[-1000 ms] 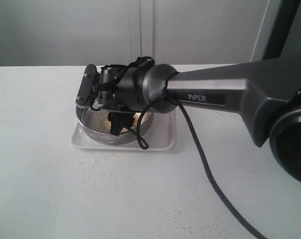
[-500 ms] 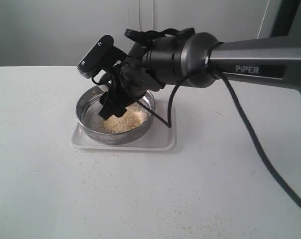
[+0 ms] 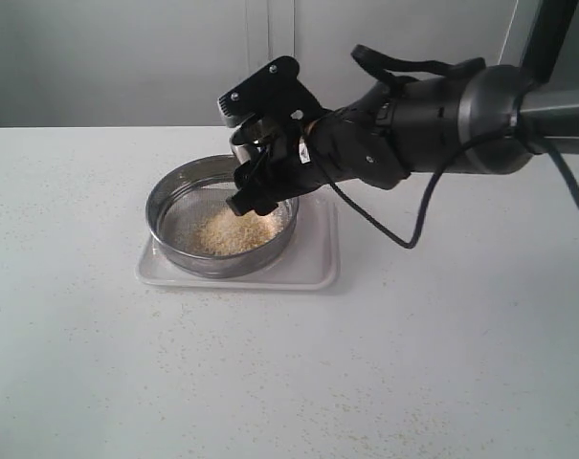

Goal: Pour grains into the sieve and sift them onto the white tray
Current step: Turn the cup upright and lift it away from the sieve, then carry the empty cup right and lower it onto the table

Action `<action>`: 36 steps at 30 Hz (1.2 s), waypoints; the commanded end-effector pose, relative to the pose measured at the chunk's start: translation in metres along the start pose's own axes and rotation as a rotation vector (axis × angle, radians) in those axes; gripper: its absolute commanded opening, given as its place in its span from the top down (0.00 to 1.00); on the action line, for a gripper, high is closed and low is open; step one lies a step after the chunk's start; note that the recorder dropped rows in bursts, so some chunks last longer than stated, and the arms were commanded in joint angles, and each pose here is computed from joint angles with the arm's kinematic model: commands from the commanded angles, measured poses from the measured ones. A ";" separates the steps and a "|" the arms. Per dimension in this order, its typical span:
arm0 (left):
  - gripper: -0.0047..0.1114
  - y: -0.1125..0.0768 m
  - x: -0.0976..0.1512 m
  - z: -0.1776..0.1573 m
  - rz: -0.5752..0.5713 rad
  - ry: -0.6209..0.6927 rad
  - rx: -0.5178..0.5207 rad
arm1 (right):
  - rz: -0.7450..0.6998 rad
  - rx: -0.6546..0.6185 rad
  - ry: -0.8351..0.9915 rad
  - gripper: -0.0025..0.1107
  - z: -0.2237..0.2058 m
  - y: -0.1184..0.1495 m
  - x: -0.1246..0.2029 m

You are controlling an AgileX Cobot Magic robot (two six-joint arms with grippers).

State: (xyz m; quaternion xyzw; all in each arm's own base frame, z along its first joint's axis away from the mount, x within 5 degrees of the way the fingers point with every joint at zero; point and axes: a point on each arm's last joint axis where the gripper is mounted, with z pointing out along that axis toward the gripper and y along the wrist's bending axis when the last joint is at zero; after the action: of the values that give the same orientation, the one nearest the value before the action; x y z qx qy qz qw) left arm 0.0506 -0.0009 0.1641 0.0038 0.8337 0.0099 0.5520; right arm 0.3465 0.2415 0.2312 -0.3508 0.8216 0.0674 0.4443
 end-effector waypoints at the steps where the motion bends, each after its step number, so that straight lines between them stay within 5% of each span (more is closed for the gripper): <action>1: 0.96 0.000 0.001 0.000 0.001 -0.004 0.004 | 0.044 0.012 -0.089 0.98 -0.014 -0.014 0.007; 17: 0.96 0.000 0.001 0.000 0.001 -0.004 0.004 | 0.170 0.033 -0.185 0.98 -0.032 -0.034 0.042; 26: 0.96 0.000 0.001 0.000 0.001 -0.004 0.004 | 0.260 -0.114 -0.382 0.98 -0.042 -0.033 0.054; 36: 0.96 0.000 0.001 0.000 0.001 -0.004 0.004 | 0.362 -0.103 -0.459 0.98 -0.053 -0.067 0.085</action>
State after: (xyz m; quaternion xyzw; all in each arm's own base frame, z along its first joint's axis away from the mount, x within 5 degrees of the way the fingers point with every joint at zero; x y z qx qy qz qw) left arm 0.0506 -0.0009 0.1641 0.0038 0.8337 0.0099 0.5520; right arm 0.3239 0.1377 0.2065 -0.2080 0.7640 0.2467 0.5587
